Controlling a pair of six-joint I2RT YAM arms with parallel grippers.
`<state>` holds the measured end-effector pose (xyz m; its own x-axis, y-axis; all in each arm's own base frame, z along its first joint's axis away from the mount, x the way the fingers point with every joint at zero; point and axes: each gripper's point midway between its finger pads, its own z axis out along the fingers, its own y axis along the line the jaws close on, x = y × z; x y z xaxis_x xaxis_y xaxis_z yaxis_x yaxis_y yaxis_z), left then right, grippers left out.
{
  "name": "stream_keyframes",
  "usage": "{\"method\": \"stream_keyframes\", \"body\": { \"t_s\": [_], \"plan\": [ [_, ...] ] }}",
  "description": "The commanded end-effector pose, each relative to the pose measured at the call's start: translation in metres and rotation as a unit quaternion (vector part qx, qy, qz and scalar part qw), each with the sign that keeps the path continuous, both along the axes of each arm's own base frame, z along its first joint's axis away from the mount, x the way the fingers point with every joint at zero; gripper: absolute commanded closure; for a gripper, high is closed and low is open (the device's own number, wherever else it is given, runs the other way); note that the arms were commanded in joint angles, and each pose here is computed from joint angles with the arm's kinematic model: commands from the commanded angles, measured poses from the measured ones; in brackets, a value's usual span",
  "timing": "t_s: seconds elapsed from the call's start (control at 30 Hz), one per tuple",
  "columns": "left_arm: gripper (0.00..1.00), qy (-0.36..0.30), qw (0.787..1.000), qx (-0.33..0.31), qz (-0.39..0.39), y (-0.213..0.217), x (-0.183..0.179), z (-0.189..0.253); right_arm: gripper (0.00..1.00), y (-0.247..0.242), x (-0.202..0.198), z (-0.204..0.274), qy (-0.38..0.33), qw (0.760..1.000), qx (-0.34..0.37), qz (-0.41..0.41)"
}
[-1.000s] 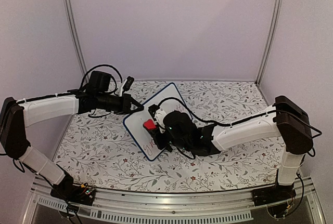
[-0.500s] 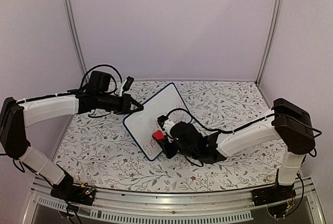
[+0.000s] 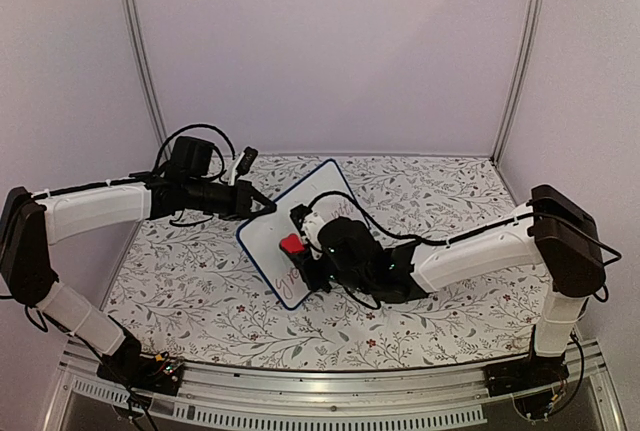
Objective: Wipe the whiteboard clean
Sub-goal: Erase the whiteboard on the whiteboard stand.
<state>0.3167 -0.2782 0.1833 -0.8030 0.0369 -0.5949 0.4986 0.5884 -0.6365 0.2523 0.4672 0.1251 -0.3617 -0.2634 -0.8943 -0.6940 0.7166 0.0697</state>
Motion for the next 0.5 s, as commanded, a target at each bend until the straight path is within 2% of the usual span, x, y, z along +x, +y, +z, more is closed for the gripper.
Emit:
{"method": "stream_keyframes", "body": {
  "t_s": [0.0, 0.13, 0.47],
  "plan": [
    [1.00, -0.021, 0.999, -0.025, -0.028, -0.011, -0.008, 0.020, 0.76, 0.006, 0.012, 0.011, -0.020, 1.000, 0.001, -0.002],
    [1.00, -0.023, 0.999, -0.025, -0.028, -0.011, -0.009, 0.021, 0.76, 0.001, 0.015, 0.001, -0.007, 1.000, -0.002, -0.005],
    [1.00, -0.021, 0.999, -0.025, -0.029, -0.011, -0.009, 0.021, 0.77, -0.027, -0.005, -0.053, 0.057, 0.998, -0.021, -0.008]
  ]
}}
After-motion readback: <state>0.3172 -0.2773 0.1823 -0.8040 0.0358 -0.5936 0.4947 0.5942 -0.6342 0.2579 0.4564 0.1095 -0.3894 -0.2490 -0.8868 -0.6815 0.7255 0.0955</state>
